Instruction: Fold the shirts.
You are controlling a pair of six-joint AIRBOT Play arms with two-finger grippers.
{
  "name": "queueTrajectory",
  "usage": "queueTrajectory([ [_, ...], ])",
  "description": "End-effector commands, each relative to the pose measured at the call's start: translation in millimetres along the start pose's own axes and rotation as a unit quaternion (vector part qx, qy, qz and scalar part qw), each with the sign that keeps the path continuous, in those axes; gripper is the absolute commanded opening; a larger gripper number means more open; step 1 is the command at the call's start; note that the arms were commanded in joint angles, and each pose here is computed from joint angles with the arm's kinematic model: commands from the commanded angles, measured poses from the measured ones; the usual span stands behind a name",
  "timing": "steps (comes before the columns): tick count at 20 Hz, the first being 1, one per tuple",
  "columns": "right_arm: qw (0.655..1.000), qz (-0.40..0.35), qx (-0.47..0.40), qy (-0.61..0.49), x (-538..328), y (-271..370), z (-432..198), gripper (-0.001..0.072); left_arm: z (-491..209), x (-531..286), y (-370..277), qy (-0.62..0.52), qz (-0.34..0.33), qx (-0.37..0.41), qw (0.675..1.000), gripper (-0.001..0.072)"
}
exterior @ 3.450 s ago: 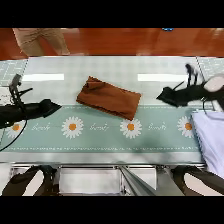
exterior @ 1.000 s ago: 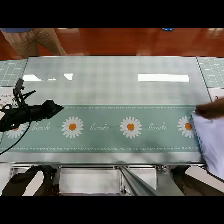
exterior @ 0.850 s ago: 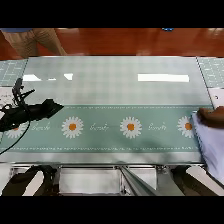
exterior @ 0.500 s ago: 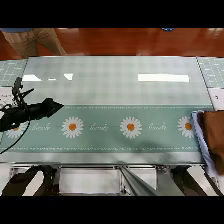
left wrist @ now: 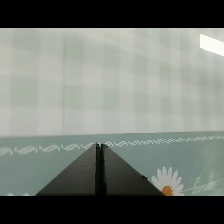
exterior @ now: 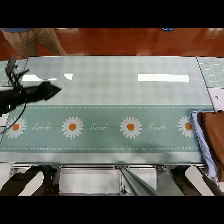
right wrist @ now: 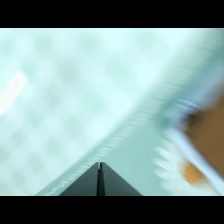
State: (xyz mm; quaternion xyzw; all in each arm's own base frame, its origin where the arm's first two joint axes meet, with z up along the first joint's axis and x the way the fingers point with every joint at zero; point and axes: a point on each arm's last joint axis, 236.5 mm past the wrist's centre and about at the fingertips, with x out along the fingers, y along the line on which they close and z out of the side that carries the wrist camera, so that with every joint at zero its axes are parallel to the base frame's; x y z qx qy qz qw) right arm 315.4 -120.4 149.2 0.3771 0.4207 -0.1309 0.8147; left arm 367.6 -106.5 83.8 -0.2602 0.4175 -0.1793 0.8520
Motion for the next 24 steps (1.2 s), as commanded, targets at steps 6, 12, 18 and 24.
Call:
queueTrajectory([
  [6, 0.907, -0.161, -0.352, 0.167, 152.6, 65.1, -118.9, 0.0024, -19.8, 50.9, 14.3, 0.156, 0.122, 0.124, 0.972, 0.0015],
  [12, 0.901, -0.180, -0.359, 0.166, 152.4, 56.9, -113.8, 0.0025, -24.4, 49.0, 16.0, 0.167, 0.123, 0.122, 0.971, 0.0015],
  [18, 0.901, -0.180, -0.359, 0.165, 152.4, 56.9, -113.8, 0.0025, -24.1, 49.3, 15.7, 0.167, 0.123, 0.122, 0.971, 0.0015],
  [24, 0.901, -0.180, -0.359, 0.165, 152.4, 56.9, -113.8, 0.0025, -24.1, 49.3, 15.7, 0.167, 0.123, 0.122, 0.971, 0.0015],
])
